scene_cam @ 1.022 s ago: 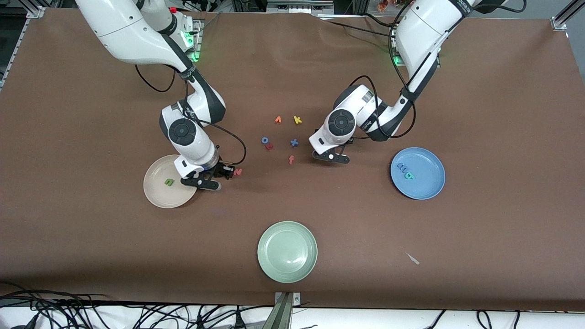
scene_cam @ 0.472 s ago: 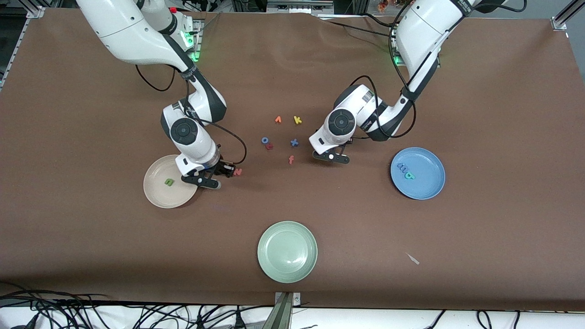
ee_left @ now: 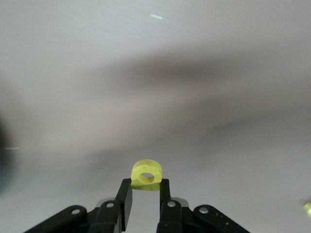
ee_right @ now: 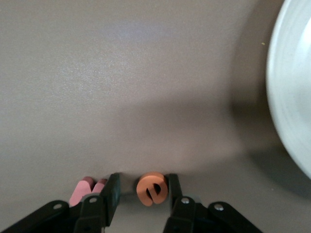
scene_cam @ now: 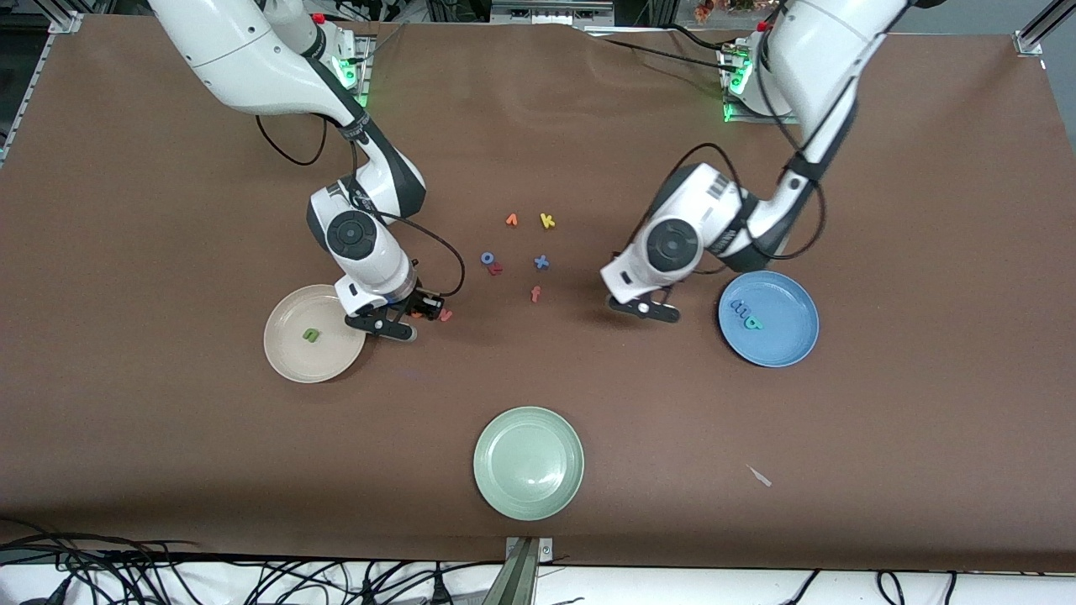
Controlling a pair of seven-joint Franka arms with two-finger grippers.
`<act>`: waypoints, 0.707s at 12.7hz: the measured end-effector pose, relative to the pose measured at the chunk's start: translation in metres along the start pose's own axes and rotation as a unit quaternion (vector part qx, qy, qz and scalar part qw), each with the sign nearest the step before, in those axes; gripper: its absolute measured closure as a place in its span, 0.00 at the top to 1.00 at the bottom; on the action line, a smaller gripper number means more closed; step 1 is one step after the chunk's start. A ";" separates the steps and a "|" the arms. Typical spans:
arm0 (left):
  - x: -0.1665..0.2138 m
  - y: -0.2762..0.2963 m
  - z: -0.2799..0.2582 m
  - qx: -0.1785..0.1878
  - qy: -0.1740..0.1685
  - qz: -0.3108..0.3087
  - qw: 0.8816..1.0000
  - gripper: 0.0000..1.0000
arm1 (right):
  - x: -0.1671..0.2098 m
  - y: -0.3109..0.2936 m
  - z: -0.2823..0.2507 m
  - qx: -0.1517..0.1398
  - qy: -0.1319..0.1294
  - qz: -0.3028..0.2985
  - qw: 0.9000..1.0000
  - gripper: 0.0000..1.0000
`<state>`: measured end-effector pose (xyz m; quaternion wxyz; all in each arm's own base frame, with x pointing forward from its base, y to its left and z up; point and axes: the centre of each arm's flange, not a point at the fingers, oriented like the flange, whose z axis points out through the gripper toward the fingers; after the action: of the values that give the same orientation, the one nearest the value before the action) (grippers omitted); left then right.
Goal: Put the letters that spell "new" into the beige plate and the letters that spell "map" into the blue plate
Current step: 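Drop the yellow D on the blue plate while the right gripper carries orange e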
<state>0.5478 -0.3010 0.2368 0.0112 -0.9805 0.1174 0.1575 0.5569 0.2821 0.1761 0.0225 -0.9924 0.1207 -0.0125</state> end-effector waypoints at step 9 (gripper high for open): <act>-0.002 -0.245 -0.002 -0.056 -0.051 0.137 0.988 0.26 | -0.001 -0.001 0.000 -0.006 0.005 -0.013 1.000 0.46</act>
<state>0.6039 -0.0628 0.2354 -0.0590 -0.9450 0.2406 0.2134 0.5561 0.2832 0.1761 0.0162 -0.9939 0.1081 -0.0174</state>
